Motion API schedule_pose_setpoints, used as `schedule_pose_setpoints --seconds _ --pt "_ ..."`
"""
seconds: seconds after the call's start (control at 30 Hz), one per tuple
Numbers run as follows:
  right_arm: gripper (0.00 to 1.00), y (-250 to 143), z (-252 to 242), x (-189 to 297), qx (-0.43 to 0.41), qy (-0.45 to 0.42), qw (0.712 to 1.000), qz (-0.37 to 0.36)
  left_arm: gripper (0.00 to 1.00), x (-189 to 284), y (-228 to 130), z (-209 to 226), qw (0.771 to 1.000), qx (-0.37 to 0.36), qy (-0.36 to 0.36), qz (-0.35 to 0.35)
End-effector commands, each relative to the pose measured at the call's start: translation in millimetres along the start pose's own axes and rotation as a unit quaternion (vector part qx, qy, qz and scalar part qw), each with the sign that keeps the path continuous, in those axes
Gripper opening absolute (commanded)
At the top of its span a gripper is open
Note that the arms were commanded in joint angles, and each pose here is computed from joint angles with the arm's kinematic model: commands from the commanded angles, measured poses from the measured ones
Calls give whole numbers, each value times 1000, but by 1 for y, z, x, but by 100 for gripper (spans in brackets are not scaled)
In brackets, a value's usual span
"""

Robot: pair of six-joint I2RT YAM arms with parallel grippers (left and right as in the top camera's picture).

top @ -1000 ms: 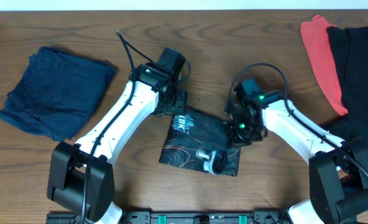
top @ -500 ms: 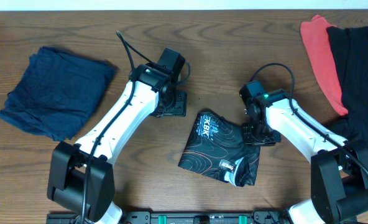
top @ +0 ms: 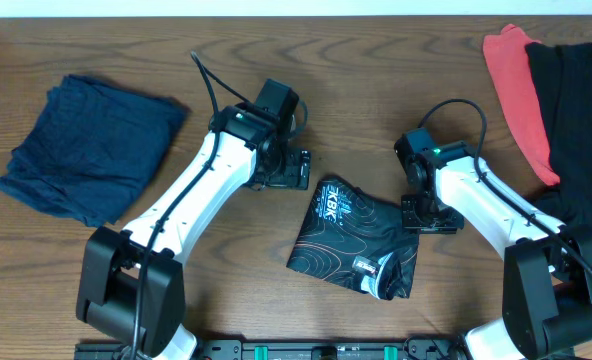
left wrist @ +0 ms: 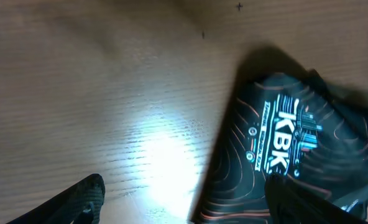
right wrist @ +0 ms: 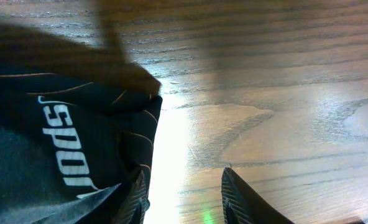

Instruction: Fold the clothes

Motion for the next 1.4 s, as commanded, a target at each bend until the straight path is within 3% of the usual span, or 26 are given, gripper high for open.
schedule_pose_setpoints --seconds 0.0,0.2,0.53,0.63,0.7,0.8,0.93,1.17,1.37 --pt "41 -1 0 0 -8 3 1000 3 84 -9 -4 -9 998 -28 -48 16" --pt "43 -1 2 0 -8 14 1000 6 88 -21 2 -25 988 -91 -125 11" --pt "43 1 13 0 5 50 999 6 89 -38 6 -21 985 -124 -121 16" --pt "38 4 31 2 32 110 993 5 89 -38 4 -20 985 -121 -120 22" --pt "28 8 42 1 40 138 990 -2 89 -38 2 -19 985 -120 -119 26" --pt "23 9 48 -4 45 138 989 0 89 -38 3 -18 985 -119 -119 25" --pt "23 9 50 -14 46 129 990 13 89 -38 3 -18 985 -119 -119 23" --pt "33 13 38 -15 34 102 994 5 89 -38 3 -18 985 -119 -119 23" --pt "35 26 10 -9 -33 83 996 -9 93 -38 4 -18 985 -120 -119 21"
Point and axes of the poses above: each gripper's point midway between its finger pads, its own x axis back along the fingers, its own z axis along the line the jaws close on, y = z × x, the point moved 6 cm from there along x, back along the fingers, and after that the axes turned 12 degrees about -x, right-handed, at the moved point
